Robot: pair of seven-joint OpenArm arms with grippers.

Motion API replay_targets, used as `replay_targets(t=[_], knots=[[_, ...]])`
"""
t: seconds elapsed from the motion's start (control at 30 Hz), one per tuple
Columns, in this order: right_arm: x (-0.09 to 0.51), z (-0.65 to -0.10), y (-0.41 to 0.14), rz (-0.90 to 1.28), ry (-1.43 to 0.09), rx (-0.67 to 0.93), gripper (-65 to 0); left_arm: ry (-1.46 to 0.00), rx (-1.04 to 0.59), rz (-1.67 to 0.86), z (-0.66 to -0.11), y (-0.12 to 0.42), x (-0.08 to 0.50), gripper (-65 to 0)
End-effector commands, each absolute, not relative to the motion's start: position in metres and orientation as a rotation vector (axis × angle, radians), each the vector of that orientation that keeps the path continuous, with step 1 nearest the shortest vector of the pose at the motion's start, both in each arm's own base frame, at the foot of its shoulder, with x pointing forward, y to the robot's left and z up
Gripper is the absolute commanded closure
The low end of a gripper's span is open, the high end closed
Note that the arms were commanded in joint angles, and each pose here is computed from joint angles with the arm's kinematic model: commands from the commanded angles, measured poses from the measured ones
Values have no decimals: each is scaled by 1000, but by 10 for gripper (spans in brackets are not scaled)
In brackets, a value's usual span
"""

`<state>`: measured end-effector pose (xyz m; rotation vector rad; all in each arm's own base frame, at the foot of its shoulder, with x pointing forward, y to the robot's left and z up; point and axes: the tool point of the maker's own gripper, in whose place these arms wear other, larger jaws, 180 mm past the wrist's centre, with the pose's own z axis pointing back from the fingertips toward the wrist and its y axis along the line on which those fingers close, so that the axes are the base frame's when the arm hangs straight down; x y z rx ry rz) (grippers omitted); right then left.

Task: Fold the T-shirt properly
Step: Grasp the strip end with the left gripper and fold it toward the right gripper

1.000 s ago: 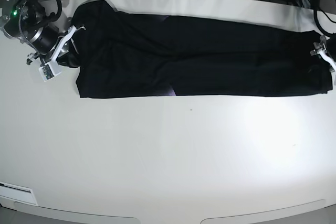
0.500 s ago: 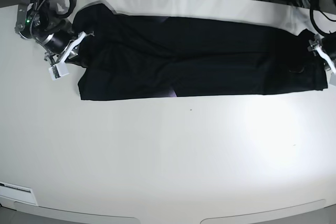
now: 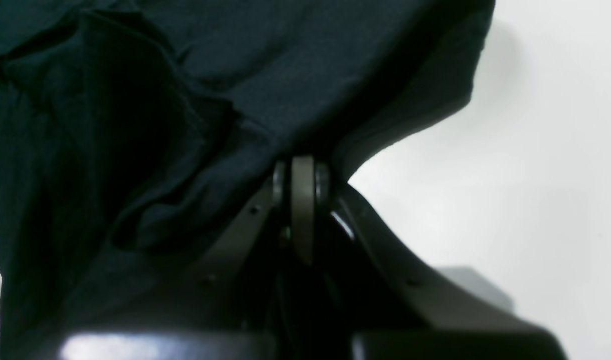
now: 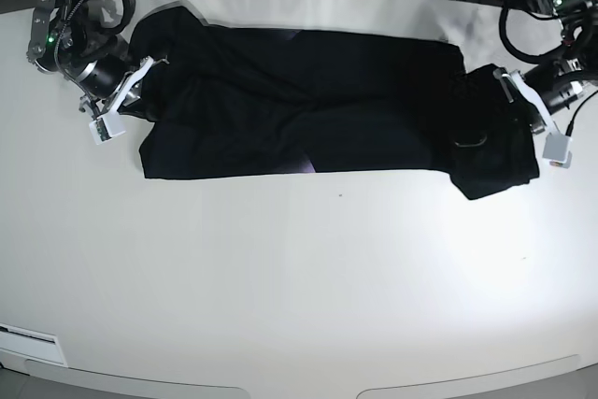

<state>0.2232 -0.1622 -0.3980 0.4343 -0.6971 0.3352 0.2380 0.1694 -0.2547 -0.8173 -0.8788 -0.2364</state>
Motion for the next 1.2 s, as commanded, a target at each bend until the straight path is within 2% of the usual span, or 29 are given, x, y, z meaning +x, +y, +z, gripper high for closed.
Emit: replay_targets(t=[0.0,0.1,0.23,0.37,0.43,0.53,0.6,0.63,0.8,0.83,0.87,0.9,0.93,0.97,1.1,1.17], knots=[[218,-405,-174,360,-641,377,0,-903,-849,-276,-248,159,238,0],[218,-405,-177,365,-638,370,0,-892,-940,-312,-256,127,234,0],[216,-406,-178,368,-627,366,0,-945,-1054,-311,-257,99,238,0],[211,-408,-180,373,-592,369,0,-953,-1052,-274,-268,86,245,0],[210,-405,-179,368,-584,397,-107,-952,-1071,-275,-268,78,245,0],[212,-399,-178,373,-589,415,-297,-918,-1100,-304,-271,66,240,-222],[215,-393,-176,387,-605,411,-330,-905,-1114,-316,-271,60,238,-339],[216,-390,-175,395,-614,408,-330,-902,-1116,-320,-272,58,237,-357],[225,-373,-171,439,-663,384,-330,-912,-1107,-312,-271,62,239,-353],[228,-368,-171,453,-677,368,-330,-916,-1095,-307,-272,65,240,-325],[231,-362,-173,465,-693,349,-330,-918,-1076,-304,-273,68,241,-267],[234,-356,-175,471,-712,325,-330,-918,-1052,-302,-276,72,243,-177],[237,-348,-179,463,-736,303,-330,-914,-1020,-302,-280,76,244,-51],[242,-338,-185,449,-764,279,-330,-911,-977,-301,-286,81,246,0],[252,-315,-233,310,-825,124,-331,-876,-753,-228,-316,106,261,0],[249,-319,-251,228,-813,111,-354,-840,-683,-212,-328,113,262,0]])
